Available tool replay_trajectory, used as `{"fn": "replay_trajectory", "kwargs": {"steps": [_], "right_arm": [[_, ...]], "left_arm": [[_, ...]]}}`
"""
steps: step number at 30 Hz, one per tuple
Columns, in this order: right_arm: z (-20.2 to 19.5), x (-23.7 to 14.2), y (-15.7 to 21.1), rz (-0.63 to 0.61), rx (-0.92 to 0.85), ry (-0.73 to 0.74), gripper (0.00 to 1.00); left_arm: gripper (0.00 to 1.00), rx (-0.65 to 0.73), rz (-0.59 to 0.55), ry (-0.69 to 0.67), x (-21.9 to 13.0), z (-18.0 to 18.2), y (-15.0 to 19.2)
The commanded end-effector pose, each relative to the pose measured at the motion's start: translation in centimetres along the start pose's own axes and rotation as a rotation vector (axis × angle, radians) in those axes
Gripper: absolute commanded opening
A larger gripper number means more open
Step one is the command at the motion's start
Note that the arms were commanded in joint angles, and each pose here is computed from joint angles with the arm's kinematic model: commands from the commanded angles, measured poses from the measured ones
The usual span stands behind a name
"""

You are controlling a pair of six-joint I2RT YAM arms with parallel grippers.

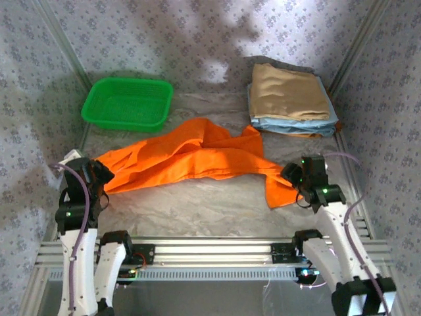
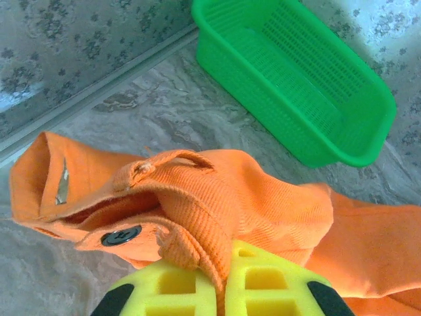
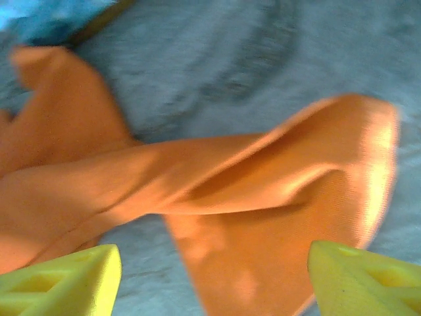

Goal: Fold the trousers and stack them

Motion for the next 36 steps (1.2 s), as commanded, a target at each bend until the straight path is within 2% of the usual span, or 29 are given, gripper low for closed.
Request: {"fn": "replay_trajectory", "kwargs": {"steps": [1, 7, 9, 14, 21, 26, 27, 33, 36], "right_arm": [[5.4, 0.6, -2.7, -0.047, -0.11, -0.032, 0.8], [13.3, 8.6, -5.0, 0.083, -0.309, 0.038, 0.82], [15.1, 11.4, -5.6, 0.106, -0.33, 0.075, 0.81], [18.2, 15.9, -5.3, 0.135, -0.357, 0.134, 0.81], [17.5, 20.9, -5.2, 0.119, -0.3, 0.352, 0.84], [16.7, 22.9, -5.0, 0.121, -0.261, 0.38, 0.79], [16.5, 23.4, -5.1, 0.127, -0.251, 0.378, 0.77], [16.8, 23.7, -5.4, 0.13, -0.272, 0.353, 0.28], [17.1, 22.5, -5.3, 0.11, -0.287, 0.328, 0.09]], "left_arm": [[0.0, -0.048, -0.025, -0.064, -0.3, 1.2, -0.2], [0.0, -0.041, -0.019, -0.083, -0.4, 1.5, -0.1], [0.0, -0.038, -0.016, -0.099, -0.4, 1.7, 0.0], [0.0, -0.038, -0.017, -0.126, -0.3, 2.1, 0.1], [0.0, -0.046, -0.02, -0.11, -0.3, 1.7, -0.2], [0.0, -0.038, -0.024, -0.111, -0.4, 1.7, -0.4], [0.0, -0.039, -0.024, -0.107, -0.4, 1.6, -0.4], [0.0, -0.029, -0.031, -0.113, -0.4, 1.7, -0.6], [0.0, -0.028, -0.037, -0.113, -0.4, 1.6, -0.7]]}}
Point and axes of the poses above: each hand's point on the last joint's axis, 136 mm out from that joint toward the fingers, its own x axis out along the fingers, its own z axis along the line the jaws close on, y = z × x, the point moved 3 cm from there along -x, back along the fingers, and after that the axes turned 2 degrees about x, right-handed, at the moved point
